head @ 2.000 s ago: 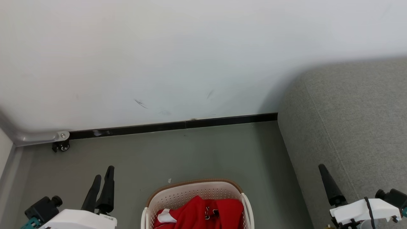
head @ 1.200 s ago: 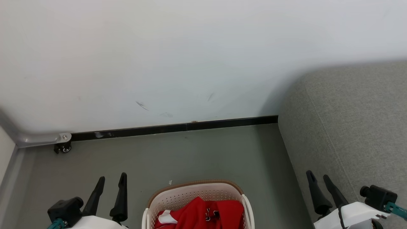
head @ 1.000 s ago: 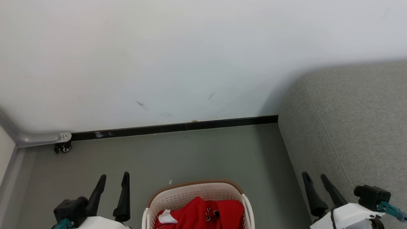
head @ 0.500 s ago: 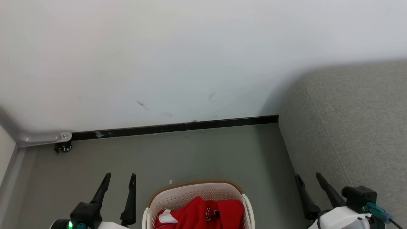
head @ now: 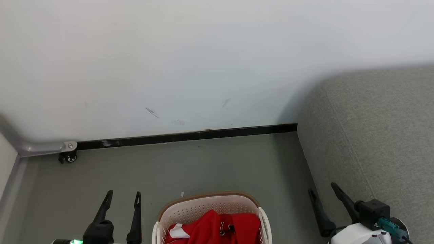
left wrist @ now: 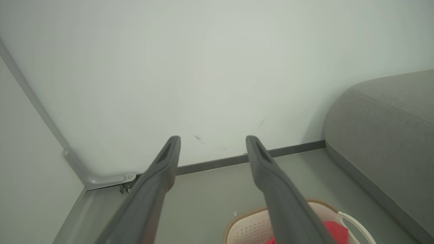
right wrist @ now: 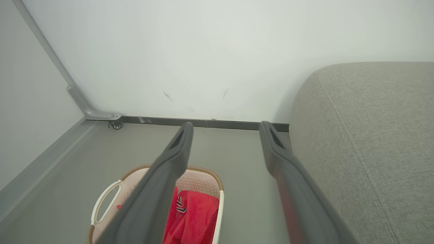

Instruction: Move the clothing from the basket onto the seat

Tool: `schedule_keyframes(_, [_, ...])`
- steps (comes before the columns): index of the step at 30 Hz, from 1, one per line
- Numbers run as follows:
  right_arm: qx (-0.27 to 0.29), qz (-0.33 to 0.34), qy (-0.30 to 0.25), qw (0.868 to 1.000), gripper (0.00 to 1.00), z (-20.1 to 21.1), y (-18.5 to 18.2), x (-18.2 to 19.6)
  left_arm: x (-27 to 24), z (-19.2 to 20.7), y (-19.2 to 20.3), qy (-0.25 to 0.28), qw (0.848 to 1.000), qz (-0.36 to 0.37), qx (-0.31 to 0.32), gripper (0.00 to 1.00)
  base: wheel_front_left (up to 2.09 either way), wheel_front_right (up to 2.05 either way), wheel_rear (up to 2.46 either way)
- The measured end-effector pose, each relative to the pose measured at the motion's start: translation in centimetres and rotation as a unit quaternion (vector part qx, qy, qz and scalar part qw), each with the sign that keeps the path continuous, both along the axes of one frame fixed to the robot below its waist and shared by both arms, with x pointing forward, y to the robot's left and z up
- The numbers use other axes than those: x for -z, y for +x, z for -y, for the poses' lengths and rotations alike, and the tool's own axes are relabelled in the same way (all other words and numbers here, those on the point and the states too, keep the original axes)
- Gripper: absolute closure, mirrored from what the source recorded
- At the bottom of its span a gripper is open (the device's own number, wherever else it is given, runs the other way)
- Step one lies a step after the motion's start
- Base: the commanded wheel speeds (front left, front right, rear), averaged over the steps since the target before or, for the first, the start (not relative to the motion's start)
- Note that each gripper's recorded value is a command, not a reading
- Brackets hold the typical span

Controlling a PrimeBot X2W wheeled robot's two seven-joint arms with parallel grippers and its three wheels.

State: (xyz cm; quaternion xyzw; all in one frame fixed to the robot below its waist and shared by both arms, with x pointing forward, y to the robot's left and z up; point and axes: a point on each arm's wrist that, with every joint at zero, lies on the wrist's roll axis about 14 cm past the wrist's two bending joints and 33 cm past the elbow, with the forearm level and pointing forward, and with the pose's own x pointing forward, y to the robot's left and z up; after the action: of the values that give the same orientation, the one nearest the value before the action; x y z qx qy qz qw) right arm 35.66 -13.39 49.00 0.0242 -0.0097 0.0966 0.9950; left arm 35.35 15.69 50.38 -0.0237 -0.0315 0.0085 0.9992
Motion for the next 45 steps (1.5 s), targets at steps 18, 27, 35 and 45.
schedule_keyframes(18, [0.001, -0.003, 0.004, 1.0, 0.0, 0.0, 0.0, 0.1, 0.9, -0.7, 0.0, 0.0, 1.0, -0.015, -0.014, 0.0, 0.0, 0.0, 0.0])
schedule_keyframes(27, [-0.001, -0.007, 0.005, 1.0, 0.0, -0.1, 0.1, 0.4, 1.2, -1.0, 0.1, 0.0, 1.0, -0.02, -0.018, 0.0, 0.0, 0.0, 0.0])
schedule_keyframes(35, [-0.009, -0.013, 0.004, 1.0, 0.0, -0.7, 0.2, 0.8, 1.6, -1.0, 0.4, 0.012, 1.0, -0.024, -0.015, 0.0, 0.0, 0.0, 0.0])
schedule_keyframes(45, [-0.005, 0.001, 0.001, 1.0, 0.0, -0.4, 1.2, 0.0, 2.5, 0.3, 1.6, 0.049, 0.998, -0.036, 0.023, 0.0, 0.0, 0.0, 0.0])
